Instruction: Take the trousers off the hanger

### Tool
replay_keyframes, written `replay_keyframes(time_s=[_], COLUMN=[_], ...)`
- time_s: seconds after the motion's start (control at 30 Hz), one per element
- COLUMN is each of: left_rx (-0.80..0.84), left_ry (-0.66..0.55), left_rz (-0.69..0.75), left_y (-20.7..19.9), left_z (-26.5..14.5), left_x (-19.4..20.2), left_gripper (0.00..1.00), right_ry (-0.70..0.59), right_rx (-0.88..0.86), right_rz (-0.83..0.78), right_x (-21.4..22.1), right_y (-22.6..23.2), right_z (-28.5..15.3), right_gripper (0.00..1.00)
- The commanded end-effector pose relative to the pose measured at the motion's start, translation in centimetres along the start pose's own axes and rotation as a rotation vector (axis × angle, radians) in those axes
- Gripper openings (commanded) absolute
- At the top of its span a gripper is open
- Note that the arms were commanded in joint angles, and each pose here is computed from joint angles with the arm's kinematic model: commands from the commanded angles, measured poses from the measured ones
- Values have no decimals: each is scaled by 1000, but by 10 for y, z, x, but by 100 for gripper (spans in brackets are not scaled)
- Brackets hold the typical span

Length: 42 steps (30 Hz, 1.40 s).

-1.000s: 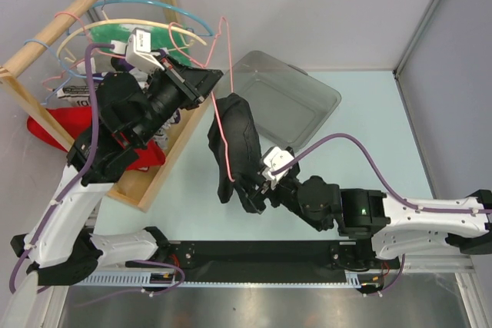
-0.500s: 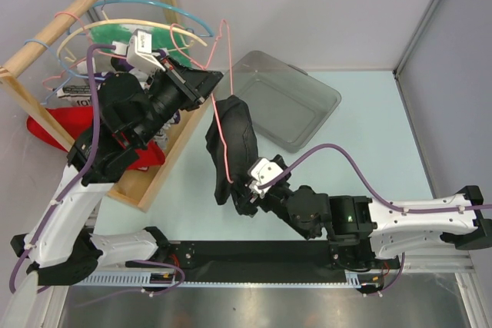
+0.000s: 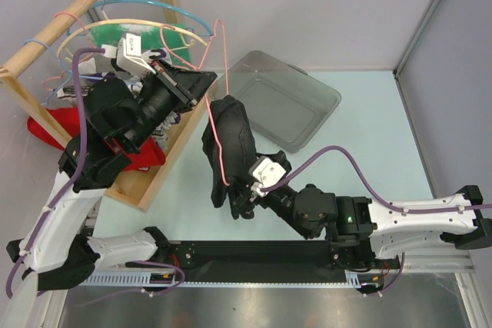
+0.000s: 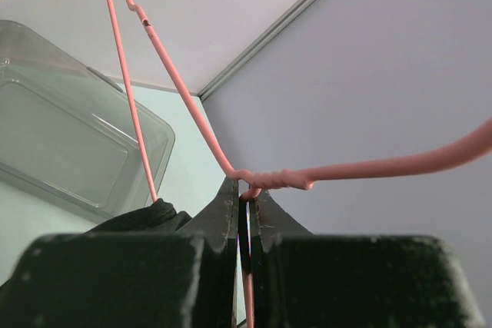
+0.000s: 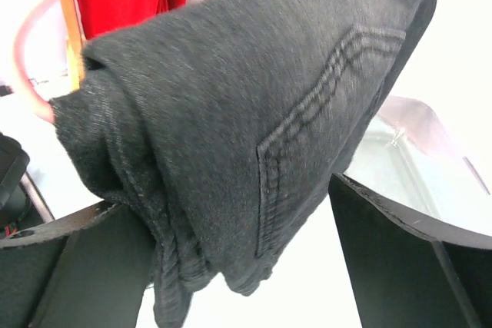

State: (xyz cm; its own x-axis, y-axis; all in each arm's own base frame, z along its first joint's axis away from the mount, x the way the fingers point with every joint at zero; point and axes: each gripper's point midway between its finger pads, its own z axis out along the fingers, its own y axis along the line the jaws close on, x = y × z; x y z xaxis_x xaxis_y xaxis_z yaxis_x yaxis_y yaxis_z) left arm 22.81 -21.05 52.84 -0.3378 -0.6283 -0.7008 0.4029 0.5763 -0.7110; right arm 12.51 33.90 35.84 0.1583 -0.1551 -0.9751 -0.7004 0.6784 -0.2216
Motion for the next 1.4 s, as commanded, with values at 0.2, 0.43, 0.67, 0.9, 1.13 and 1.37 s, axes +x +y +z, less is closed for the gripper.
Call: replay_keyframes(time_s=[0.2,0.43,0.67,0.9,1.13,1.37], left_rx=[104,65,3,-65,-115,-149], left_ry=[-97,-99,-54,8,47,82], left_rz=[-78,-37,66,137,188,230], left_y=[-24,-13,11,40,61,78], left_z=[-17,-16,-10,-5,-5,-7], left_x=[-28,-25,-4,22,38,51], left_gripper=[0,0,0,0,0,1], right_ry=[-209,-216,-257,-329,-369,-419], right_rx=[43,66,144,192,209,211], right_rz=[33,16,88,166,180,138], right_x=[-60,-64,-87,-116,-131,-159], right_y=[-14,-13,-35,-55,-65,-70], right_z=[3,8,-1,-10,-18,-28], right_gripper=[44,0,0,0,0,0])
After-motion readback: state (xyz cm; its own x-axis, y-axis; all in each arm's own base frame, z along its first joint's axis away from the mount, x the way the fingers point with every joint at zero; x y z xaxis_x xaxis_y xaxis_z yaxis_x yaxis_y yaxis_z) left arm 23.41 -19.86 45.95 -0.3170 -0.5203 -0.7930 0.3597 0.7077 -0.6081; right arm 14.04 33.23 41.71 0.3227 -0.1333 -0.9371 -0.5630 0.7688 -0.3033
